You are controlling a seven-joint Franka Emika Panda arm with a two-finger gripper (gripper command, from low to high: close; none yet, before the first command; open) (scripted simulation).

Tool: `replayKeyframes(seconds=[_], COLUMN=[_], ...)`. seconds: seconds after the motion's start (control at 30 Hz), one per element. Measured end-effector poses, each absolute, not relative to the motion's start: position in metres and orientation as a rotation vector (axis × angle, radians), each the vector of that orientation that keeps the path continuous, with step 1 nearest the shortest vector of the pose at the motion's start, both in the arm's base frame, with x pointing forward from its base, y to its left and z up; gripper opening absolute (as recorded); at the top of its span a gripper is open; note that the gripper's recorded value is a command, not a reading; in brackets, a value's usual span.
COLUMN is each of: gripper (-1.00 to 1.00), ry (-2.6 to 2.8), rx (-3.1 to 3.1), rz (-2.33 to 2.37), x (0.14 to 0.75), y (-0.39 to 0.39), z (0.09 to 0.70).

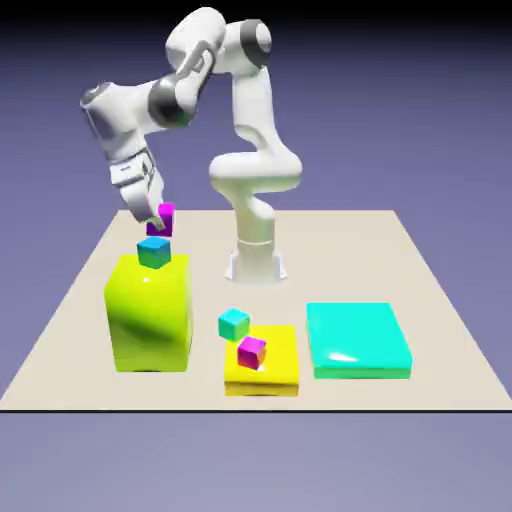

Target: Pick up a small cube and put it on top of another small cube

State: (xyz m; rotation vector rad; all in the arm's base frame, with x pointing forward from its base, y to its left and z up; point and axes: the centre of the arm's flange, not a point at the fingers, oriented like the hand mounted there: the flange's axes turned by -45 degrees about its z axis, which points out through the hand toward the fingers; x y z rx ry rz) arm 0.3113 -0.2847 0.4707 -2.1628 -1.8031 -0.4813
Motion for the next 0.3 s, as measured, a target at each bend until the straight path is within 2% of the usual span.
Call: replayKeyframes(seconds=[0.07,0.2,0.23,0.3], gripper=[-1.0,-1.0,1.0,1.0], ry=[-1.773,-1.773,-1.773,-1.773], rx=[-2.163,-2.163,-2.163,-2.164], rz=[-0.517,-0.517,-0.517,-0.519], x=[0.298,0.303,0.303,0.303], y=[-0.297,-0.276,-0.275,-0.275], z=[0.462,0.401,0.397,0.397])
